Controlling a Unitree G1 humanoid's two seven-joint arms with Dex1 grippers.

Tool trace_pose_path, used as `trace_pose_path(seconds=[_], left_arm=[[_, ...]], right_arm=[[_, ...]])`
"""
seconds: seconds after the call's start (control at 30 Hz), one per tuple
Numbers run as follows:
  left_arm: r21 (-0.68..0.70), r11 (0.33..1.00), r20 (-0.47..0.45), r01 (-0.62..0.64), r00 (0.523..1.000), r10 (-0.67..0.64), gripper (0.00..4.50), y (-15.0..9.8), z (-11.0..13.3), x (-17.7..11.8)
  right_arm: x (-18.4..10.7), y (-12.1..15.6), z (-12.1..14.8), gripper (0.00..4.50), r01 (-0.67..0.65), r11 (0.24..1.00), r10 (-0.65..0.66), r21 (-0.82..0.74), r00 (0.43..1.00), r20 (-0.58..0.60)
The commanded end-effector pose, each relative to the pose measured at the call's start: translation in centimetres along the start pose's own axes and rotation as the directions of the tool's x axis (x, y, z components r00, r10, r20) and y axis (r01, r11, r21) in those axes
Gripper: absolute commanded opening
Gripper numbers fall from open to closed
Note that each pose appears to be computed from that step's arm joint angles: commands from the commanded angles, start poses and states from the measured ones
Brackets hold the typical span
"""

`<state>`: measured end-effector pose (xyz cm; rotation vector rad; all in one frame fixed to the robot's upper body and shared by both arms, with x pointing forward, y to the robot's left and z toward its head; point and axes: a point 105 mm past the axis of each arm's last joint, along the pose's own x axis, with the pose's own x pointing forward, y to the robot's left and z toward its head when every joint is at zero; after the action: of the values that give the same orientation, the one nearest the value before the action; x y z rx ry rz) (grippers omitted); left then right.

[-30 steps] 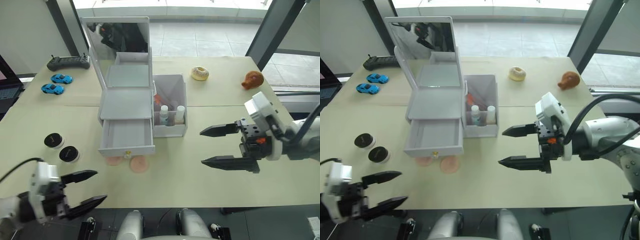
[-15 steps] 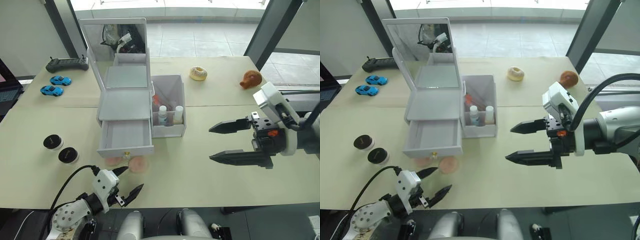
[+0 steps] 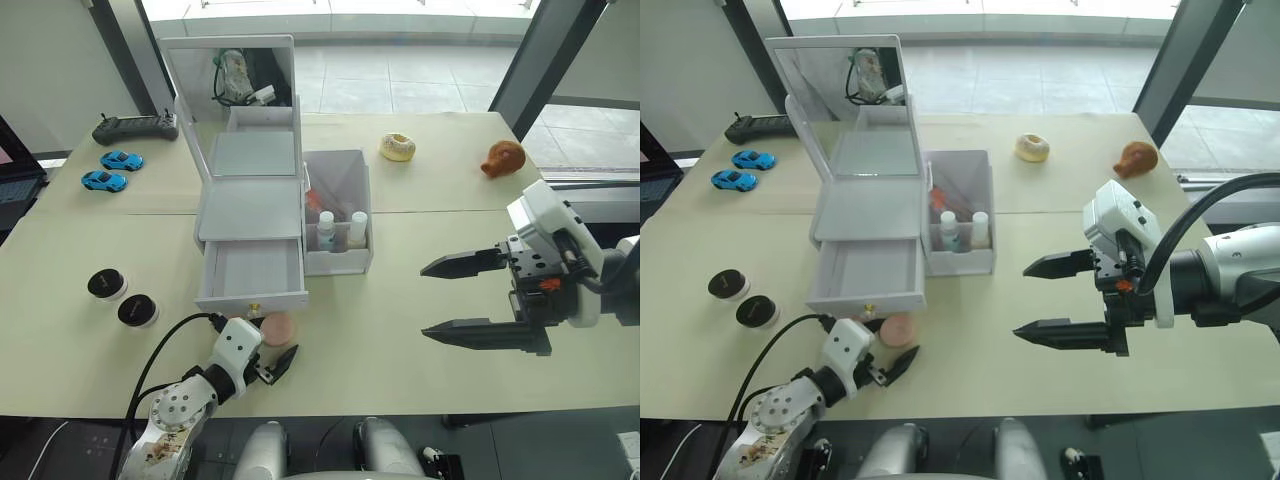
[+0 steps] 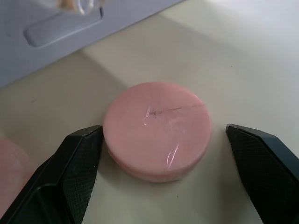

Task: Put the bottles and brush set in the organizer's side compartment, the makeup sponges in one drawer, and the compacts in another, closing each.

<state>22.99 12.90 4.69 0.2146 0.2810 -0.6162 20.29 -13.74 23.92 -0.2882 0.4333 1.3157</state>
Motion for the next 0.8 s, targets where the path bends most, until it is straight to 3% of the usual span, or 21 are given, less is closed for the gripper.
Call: trace_pose_path(seconds=[0.03,0.07,0.17,0.27,0.43,0.57,0.67,0.8], left_arm=[[-0.028,1.000,-0.047,0.003,0.999,-0.004,4.47,-0.3,-0.5,0.2],[-0.035,0.999,-0.052,-0.004,0.999,0.002,4.47,-0.2,-0.5,0.3],[-0.062,0.998,-0.063,0.002,0.998,-0.006,3.91,-0.4,-0.7,0.5],[-0.065,0.998,-0.070,0.001,0.998,-0.006,3.05,-0.2,-0.8,0.4],[-0.006,0.992,-0.048,0.129,0.990,-0.129,3.05,0.0,0.0,-2.6],[0.070,0.946,0.001,0.315,0.949,-0.316,3.05,0.6,2.1,-8.0],[0.105,0.919,-0.028,0.379,0.925,-0.378,3.05,2.6,3.3,-11.1],[0.105,0.917,0.013,0.386,0.921,-0.389,3.05,6.4,7.4,-12.8]], right_arm=[[-0.3,0.2,1.0,4.50,0.022,0.998,-0.020,-0.058,0.999,0.031],[-0.3,0.1,1.0,4.50,0.022,0.998,-0.020,-0.057,0.999,0.031],[-0.2,-0.1,1.0,4.50,0.032,0.998,-0.030,-0.057,0.999,0.033],[-0.1,-0.1,1.0,4.50,0.025,0.998,-0.023,-0.059,0.999,0.036],[0.2,0.1,0.7,4.50,-0.014,0.998,0.016,-0.063,0.999,0.031],[0.7,-0.2,0.8,4.50,-0.042,0.996,0.045,-0.076,0.998,0.042],[1.0,-0.3,0.8,4.50,-0.060,0.995,0.064,-0.083,0.997,0.047],[1.4,-0.5,0.6,4.50,-0.076,0.993,0.081,-0.093,0.995,0.054]])
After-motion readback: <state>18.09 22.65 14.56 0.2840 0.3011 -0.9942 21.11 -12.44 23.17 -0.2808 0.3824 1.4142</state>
